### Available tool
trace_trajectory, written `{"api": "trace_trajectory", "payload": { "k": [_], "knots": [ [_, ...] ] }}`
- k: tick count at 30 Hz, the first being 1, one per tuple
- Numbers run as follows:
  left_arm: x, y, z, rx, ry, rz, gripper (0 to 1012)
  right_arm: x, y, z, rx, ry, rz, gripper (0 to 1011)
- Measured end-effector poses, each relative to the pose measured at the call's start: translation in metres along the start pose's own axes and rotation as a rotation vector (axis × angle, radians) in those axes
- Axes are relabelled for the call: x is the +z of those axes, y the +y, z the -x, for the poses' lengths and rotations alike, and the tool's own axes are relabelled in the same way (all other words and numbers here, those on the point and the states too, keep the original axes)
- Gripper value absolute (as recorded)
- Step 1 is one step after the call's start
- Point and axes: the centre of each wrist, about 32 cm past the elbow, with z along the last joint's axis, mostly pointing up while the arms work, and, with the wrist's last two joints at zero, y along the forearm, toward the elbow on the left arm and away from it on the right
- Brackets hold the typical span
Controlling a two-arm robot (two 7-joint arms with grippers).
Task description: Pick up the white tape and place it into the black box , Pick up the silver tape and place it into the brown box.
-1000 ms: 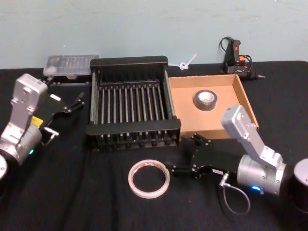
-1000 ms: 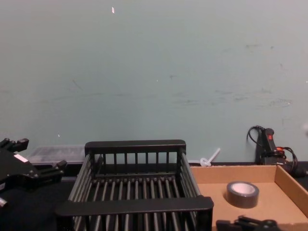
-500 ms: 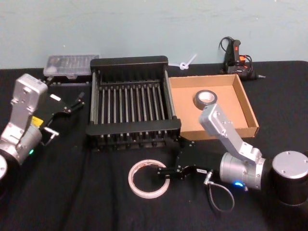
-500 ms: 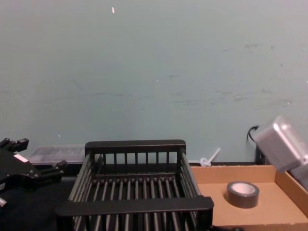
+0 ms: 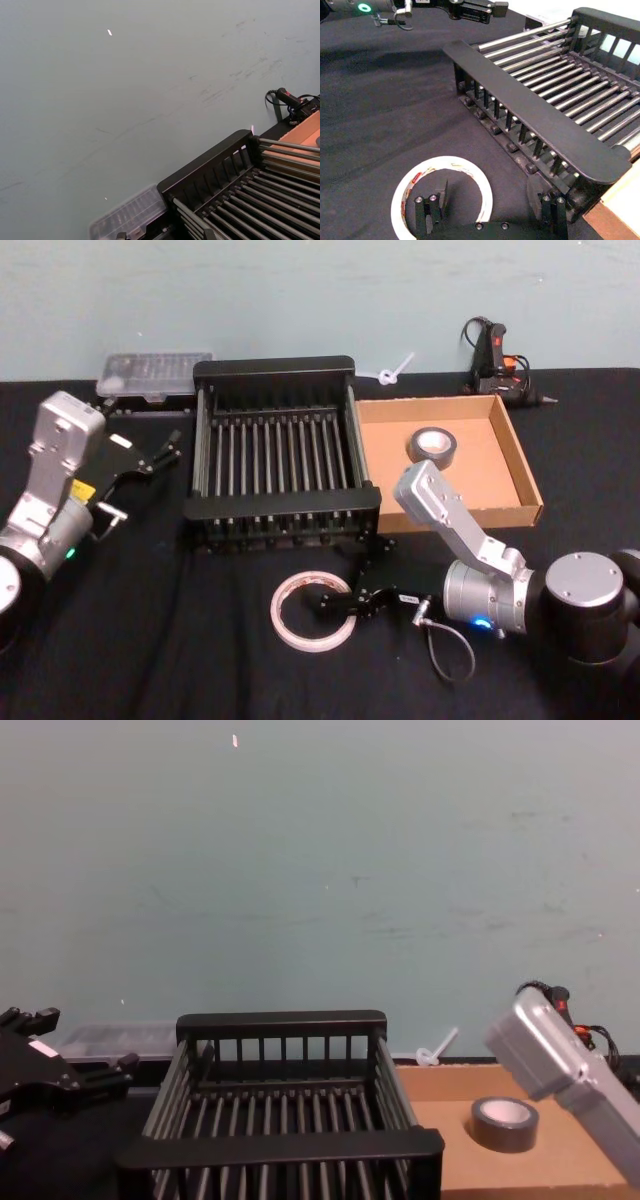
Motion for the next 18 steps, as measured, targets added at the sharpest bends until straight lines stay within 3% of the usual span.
{"api": "trace_trajectory", "payload": {
  "k": [18],
  "knots": [
    [0.0,0.0,0.0,0.0,0.0,0.0,1001,-0.0022,0.0064,0.001,0.003,0.013,0.037,1002]
  ]
}}
